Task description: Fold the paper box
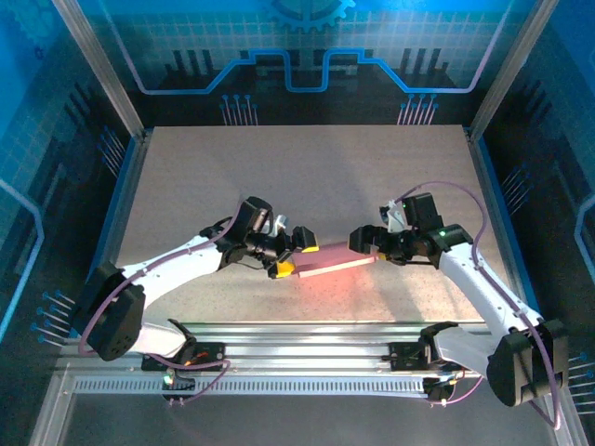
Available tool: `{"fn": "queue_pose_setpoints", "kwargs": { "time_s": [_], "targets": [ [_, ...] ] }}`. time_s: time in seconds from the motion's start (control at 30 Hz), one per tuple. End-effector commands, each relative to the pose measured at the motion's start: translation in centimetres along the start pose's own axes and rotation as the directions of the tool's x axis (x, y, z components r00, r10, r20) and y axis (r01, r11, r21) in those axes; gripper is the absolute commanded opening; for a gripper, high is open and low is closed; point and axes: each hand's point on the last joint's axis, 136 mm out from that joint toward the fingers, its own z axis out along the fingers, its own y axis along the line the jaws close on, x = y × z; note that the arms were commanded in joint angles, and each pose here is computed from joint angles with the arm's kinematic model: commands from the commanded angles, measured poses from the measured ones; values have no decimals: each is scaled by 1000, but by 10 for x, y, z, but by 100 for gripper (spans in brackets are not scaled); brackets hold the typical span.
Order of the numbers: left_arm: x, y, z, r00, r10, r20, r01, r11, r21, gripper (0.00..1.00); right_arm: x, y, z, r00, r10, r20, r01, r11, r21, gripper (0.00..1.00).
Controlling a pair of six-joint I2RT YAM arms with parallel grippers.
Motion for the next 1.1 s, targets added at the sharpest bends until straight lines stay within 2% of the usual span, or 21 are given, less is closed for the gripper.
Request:
{"fn": "queue_pose_setpoints", "kwargs": {
  "time_s": [0.0, 1.07],
  "targets": [
    [2, -31, -3, 998, 41, -36, -38, 995, 88, 99, 5, 17, -9, 1000, -10, -27, 9, 998, -59, 100],
    [-1, -34, -3, 998, 24, -55, -18, 994, 107, 99, 5, 16, -17, 1000, -3, -26, 2, 999, -44, 100]
  ]
}}
